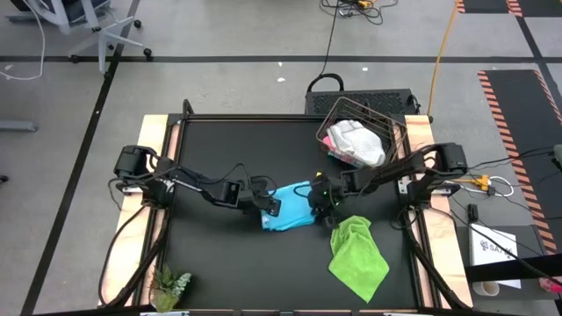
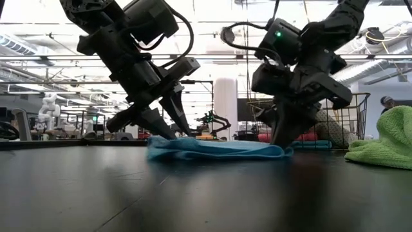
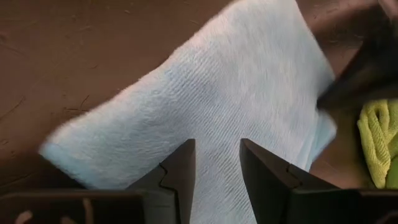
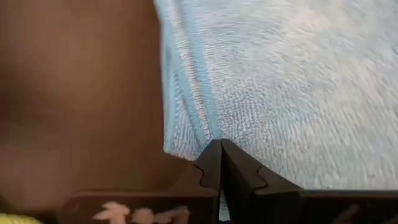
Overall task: Fold microfiber towels
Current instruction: Fold the blue towel
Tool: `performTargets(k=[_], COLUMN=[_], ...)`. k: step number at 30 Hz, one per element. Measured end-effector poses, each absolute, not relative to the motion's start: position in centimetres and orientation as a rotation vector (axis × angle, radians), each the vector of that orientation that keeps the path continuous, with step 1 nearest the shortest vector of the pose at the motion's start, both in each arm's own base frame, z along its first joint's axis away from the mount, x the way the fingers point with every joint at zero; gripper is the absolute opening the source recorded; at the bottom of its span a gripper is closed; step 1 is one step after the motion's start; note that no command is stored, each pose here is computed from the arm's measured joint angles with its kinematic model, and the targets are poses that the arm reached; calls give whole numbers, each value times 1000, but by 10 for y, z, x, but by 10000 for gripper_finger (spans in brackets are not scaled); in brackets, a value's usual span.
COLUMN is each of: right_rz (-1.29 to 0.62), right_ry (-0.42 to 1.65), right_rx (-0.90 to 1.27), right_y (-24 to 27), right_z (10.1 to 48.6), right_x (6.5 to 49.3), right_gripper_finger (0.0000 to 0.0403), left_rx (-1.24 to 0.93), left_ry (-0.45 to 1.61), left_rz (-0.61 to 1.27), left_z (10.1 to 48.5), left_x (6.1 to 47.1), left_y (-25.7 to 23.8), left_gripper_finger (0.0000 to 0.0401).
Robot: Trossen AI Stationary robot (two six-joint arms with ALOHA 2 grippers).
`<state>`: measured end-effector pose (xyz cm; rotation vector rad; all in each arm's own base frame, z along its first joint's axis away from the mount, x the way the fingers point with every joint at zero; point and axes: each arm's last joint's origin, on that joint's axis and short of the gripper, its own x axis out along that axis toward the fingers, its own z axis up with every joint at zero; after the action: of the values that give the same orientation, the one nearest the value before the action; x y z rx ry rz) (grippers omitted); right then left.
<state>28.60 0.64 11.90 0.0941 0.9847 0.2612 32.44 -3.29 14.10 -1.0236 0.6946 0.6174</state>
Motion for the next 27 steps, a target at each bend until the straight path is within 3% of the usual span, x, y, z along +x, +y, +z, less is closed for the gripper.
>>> performTargets(k=[9,15,21,27], right_rz=[185,95,-27,-136], right_ry=[886,935,1114,1093], right_rx=[164,364,527,584], right_y=[-6,-3,-3,-9], right_z=[152,164,156,156], right_x=[279,268,254,254], right_gripper_finger=[0,4,37,84], left_rx=[-1005,-1000,-980,-954], left_ry=[698,696,702,708], left_rz=[613,613,604,592], left_z=[141,141,141,141], left_x=[324,324,324,324], left_y=[-32,-32,-32,-32], left_gripper_finger=[126,126,126,126])
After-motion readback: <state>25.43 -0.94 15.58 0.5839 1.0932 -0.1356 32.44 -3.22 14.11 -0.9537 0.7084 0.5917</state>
